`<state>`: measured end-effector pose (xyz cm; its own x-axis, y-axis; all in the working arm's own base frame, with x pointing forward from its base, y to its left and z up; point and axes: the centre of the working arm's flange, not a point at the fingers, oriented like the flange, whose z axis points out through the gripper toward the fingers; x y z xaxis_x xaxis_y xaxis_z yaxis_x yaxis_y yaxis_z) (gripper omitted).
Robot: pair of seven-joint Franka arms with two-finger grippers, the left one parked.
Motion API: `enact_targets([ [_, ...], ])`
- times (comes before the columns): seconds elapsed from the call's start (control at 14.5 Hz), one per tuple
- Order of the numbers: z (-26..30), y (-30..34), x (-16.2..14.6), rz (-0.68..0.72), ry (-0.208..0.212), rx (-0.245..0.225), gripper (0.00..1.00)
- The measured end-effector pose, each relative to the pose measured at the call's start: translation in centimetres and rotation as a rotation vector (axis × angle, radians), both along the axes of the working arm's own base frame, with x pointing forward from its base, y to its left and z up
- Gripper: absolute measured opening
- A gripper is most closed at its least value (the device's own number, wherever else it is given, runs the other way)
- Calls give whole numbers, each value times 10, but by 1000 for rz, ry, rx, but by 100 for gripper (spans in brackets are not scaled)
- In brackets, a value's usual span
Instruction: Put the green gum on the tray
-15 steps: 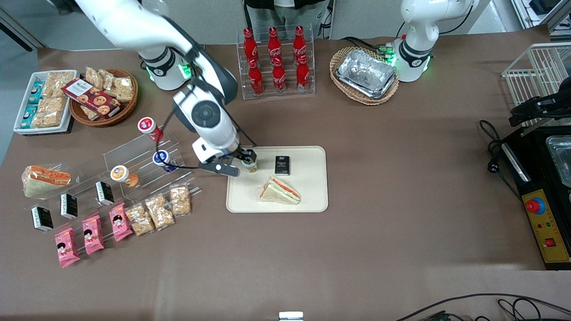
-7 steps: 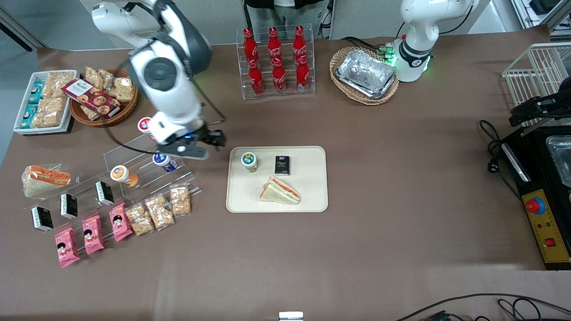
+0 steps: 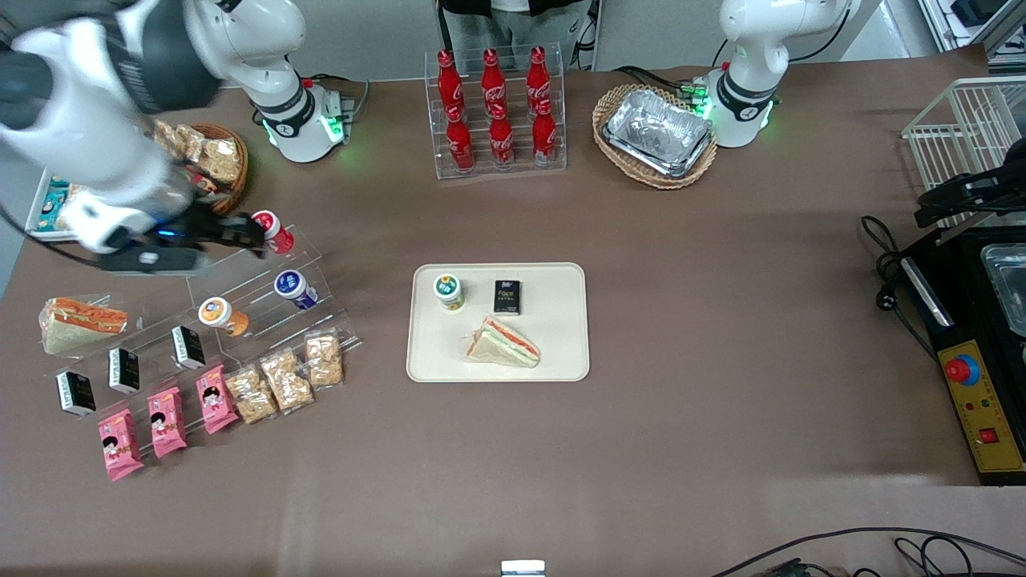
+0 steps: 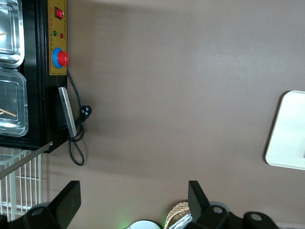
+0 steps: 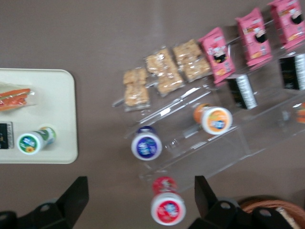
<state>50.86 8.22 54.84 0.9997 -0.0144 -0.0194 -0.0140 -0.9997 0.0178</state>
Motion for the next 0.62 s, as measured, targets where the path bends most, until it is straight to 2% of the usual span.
enact_targets([
  [0.14,16,-48,-6,11,-4,16,99],
  [0.34,40,-94,-7,17,-41,33,99],
  [0.62,63,-108,0,13,-66,33,100],
])
